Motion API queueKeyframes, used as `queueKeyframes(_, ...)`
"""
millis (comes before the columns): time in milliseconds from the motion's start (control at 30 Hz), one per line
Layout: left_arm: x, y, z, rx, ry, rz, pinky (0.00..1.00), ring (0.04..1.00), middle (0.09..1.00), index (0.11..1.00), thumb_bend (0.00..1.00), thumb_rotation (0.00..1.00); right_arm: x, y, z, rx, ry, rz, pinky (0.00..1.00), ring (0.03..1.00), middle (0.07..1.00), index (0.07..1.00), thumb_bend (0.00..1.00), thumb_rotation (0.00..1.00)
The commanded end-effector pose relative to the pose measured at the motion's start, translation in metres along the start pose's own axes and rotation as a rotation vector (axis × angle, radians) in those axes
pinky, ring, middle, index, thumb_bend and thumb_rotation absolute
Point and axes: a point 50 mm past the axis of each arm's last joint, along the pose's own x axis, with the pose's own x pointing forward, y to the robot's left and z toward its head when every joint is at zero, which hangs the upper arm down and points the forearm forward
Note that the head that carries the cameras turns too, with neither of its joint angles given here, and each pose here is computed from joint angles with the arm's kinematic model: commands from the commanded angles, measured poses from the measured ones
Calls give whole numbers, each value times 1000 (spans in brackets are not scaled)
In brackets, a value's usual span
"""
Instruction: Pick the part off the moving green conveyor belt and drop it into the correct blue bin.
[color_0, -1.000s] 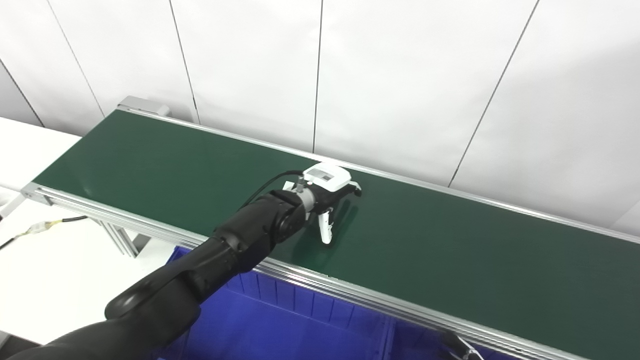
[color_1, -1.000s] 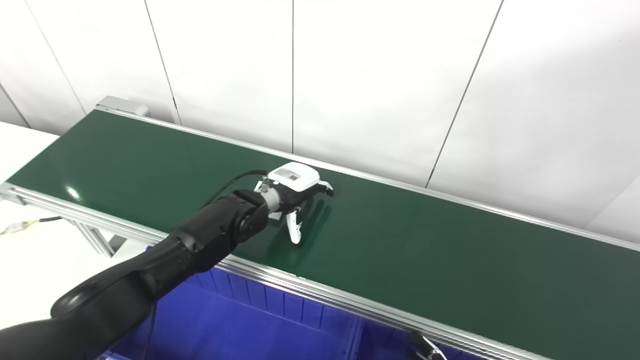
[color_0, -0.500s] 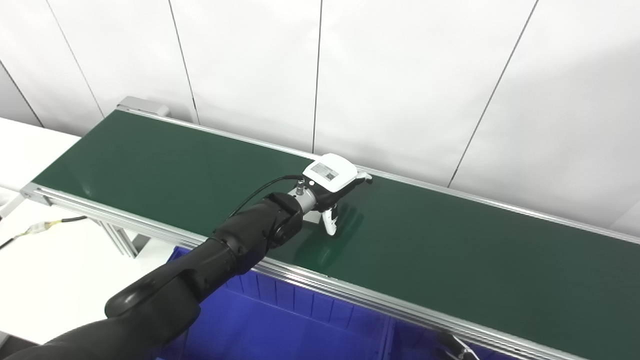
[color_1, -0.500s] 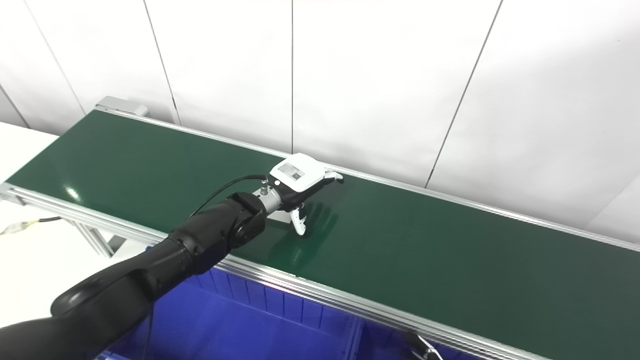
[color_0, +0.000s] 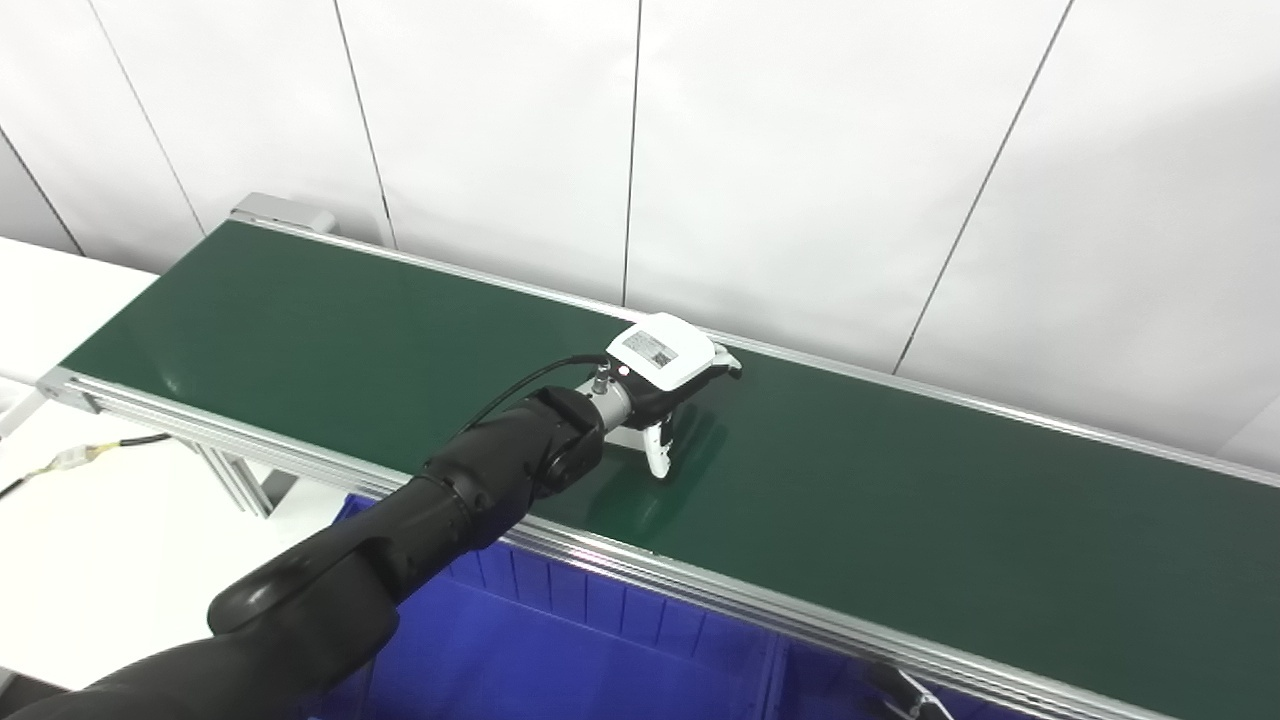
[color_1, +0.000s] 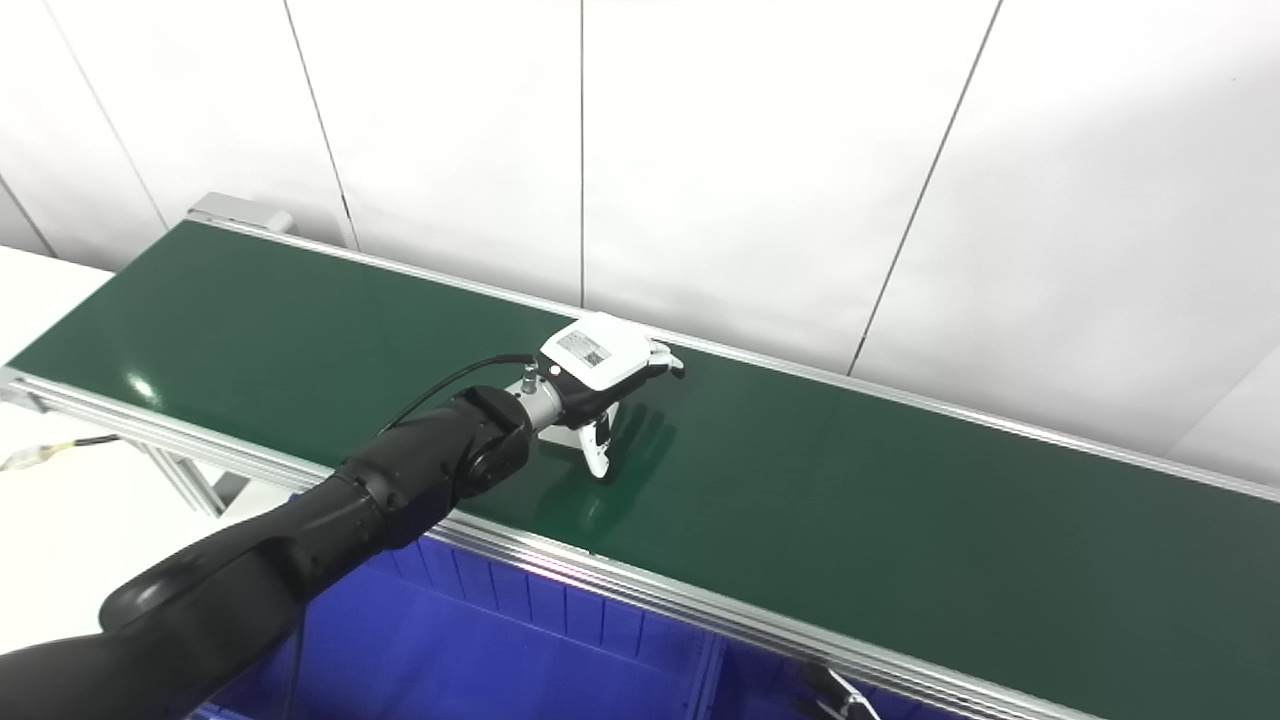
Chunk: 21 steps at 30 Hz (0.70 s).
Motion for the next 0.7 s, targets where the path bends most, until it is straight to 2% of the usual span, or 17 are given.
queueKeyframes(0,13,36,-6,38,-4,61,824,865,878,824,1000,175,2,0,11,-21,-79,0,731,788,848,800,1000,442)
queueKeyframes(200,18,32,1,122,15,-15,854,902,920,845,1000,240,1,2,11,-16,-79,-2,735,790,846,799,1000,446)
queueKeyframes(467,25,30,6,142,49,-19,867,911,928,830,1000,226,-2,6,12,-18,-84,-5,730,787,848,800,1000,455)
queueKeyframes(667,30,31,9,119,46,-39,850,874,876,802,996,179,-4,8,12,-9,-85,-7,732,789,847,801,1000,451)
